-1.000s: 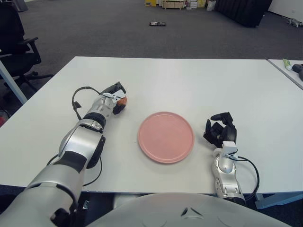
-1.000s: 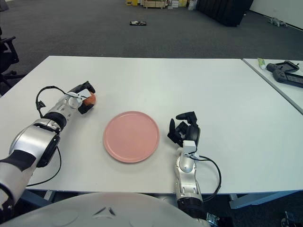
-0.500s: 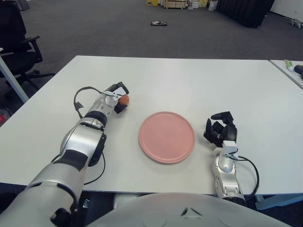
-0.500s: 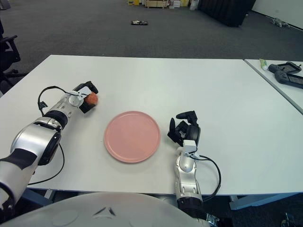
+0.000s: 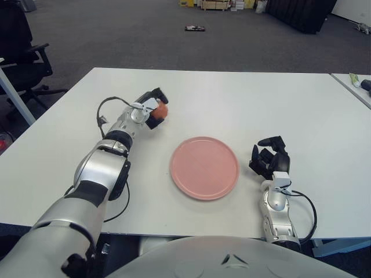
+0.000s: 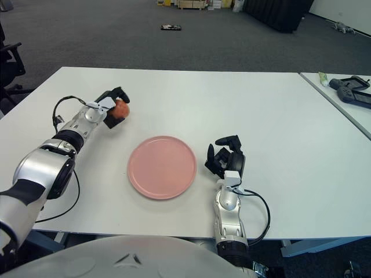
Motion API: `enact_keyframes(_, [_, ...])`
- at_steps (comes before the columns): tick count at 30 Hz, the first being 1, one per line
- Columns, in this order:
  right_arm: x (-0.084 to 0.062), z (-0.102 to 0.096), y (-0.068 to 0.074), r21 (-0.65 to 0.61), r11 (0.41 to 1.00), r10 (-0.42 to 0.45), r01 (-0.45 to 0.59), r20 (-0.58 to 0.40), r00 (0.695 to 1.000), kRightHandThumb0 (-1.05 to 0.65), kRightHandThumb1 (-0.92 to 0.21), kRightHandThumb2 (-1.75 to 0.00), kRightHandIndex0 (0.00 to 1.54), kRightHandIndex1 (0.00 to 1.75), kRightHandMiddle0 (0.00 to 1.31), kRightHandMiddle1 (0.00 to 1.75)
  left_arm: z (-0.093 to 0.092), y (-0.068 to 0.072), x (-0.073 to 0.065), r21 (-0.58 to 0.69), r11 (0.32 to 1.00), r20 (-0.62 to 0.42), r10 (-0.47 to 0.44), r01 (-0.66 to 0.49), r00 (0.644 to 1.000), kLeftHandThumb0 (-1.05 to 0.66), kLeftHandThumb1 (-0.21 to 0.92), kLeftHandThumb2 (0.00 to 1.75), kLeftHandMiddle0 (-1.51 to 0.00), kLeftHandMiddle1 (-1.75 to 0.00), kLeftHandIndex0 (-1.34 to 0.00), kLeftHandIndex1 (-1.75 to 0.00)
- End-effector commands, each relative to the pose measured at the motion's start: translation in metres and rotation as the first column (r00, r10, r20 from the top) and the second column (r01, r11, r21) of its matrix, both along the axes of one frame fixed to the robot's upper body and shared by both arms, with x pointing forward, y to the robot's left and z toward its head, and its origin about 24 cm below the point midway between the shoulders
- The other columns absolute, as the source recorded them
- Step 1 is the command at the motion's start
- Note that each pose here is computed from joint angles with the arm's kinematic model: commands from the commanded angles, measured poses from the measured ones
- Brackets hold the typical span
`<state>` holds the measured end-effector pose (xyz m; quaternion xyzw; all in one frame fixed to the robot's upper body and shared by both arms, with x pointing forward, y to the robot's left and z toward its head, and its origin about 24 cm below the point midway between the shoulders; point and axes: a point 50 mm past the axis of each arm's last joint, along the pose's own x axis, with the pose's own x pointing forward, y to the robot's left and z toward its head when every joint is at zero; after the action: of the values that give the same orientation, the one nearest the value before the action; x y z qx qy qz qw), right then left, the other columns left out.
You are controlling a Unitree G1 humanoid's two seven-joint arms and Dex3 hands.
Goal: Put the apple into the plate.
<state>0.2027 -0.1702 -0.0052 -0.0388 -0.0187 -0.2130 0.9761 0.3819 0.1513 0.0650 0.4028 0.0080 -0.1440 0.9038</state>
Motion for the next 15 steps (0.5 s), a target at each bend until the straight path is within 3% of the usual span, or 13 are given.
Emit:
enact_keyframes(1, [0.006, 0.004, 0.000, 0.004, 1.000, 0.002, -0.002, 0.022, 1.000, -0.41, -0.55, -1.02, 0.99, 1.75, 0.43, 1.75, 0.029, -0.016, 0.005, 0.012, 0.995, 0.167, -0.100, 0.100, 0.981, 0.00, 0.11, 1.53, -0.80, -1.64, -0.54, -1.75])
enact_keyframes(7, [0.006, 0.004, 0.000, 0.015, 1.000, -0.002, 0.002, 0.021, 1.000, -0.41, -0.55, -1.03, 1.00, 1.75, 0.43, 1.75, 0.036, -0.026, -0.001, -0.010, 0.980, 0.246, -0.189, 0.197, 0.951, 0.00, 0.13, 1.52, -0.76, -1.68, -0.53, -1.75])
enact_keyframes(15, [0.007, 0.003, 0.000, 0.023, 1.000, 0.001, -0.002, 0.018, 1.000, -0.41, -0.54, -1.04, 0.99, 1.75, 0.44, 1.75, 0.039, -0.044, -0.020, -0.070, 0.933, 0.353, -0.307, 0.352, 0.884, 0.00, 0.10, 1.53, -0.83, -1.61, -0.55, -1.75])
